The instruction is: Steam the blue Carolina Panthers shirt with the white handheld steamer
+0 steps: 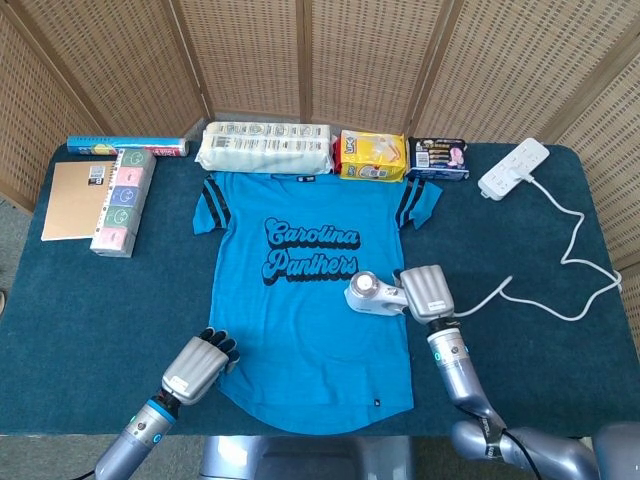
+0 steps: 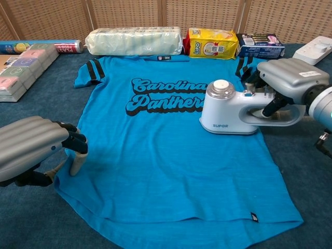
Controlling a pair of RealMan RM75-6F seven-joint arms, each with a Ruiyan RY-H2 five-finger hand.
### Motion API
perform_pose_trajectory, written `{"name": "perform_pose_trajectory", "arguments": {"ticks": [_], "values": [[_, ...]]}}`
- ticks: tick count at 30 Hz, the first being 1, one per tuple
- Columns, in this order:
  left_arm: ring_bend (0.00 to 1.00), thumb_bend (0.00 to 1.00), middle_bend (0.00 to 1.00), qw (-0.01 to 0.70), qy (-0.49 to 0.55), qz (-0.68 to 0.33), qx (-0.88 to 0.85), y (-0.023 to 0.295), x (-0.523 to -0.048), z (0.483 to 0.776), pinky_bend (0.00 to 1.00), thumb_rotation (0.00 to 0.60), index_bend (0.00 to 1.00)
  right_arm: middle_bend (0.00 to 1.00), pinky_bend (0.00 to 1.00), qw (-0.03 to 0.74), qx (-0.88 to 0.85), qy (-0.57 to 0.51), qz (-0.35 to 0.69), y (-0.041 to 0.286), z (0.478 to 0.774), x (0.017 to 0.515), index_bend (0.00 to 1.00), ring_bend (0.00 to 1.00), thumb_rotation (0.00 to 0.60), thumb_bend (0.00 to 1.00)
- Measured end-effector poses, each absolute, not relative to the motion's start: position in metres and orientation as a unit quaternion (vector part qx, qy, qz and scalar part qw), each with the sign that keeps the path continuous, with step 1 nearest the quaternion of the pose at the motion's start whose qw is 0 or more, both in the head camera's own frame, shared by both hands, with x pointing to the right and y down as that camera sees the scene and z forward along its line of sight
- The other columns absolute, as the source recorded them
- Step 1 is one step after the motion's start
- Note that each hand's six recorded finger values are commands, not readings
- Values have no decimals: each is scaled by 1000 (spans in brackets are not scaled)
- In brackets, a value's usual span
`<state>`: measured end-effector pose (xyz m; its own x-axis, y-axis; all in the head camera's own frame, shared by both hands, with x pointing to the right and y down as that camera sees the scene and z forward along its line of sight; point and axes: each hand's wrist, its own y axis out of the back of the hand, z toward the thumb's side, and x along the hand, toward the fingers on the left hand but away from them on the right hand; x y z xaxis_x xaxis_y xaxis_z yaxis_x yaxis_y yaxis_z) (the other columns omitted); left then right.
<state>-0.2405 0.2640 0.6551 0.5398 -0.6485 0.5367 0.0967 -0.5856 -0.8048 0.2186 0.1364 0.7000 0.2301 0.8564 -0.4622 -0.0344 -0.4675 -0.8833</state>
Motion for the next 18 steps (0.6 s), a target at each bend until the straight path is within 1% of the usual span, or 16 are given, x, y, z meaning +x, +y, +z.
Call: {"name": "perform_pose_trajectory", "arguments": {"ticks": [18], "values": [[323,558,454,415,180,-446,-772,264,-243,658,334,600,610,720,774,411,-694,-296,512,150,706,169,664,794,600,337]]}}
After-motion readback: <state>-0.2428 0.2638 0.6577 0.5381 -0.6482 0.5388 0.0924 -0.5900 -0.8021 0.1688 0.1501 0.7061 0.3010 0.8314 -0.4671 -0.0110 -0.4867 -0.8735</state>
